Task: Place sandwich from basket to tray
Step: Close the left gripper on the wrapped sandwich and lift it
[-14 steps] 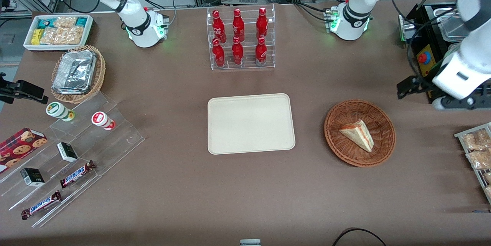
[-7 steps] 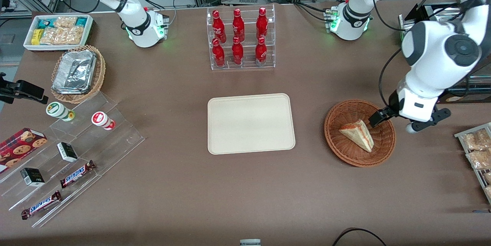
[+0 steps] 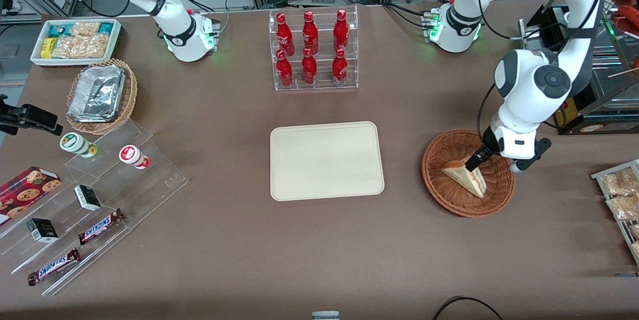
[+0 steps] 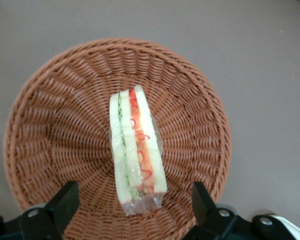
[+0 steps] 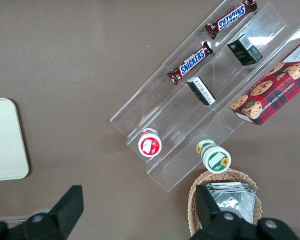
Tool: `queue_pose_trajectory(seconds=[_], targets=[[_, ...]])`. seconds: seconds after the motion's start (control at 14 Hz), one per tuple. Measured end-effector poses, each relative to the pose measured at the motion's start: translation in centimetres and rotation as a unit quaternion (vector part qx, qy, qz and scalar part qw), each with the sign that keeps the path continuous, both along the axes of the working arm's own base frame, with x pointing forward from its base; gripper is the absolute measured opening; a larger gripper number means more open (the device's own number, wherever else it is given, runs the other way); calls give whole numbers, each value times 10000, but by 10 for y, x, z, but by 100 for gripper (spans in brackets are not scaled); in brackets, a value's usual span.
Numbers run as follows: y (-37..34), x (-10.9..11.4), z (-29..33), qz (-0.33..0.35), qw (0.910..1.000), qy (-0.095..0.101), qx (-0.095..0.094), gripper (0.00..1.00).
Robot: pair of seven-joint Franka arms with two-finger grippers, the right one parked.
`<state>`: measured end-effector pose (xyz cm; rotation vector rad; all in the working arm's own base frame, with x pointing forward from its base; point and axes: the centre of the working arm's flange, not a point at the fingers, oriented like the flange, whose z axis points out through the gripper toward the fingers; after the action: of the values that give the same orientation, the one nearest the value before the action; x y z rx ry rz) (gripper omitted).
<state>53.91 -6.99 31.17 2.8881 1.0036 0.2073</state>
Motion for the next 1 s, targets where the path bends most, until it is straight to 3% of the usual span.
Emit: queue_pose_trajectory(seconds=[0.36,0.5,0.79,1.0], targets=[[0,-3,-46,297,9995,-56,-93,100],[-1,-3,-58,397,9991,-25,-118,95],[-3,1,-65,436,9989,-78,-151,52],[-16,12,-46,317,9993,-91,-165,35]])
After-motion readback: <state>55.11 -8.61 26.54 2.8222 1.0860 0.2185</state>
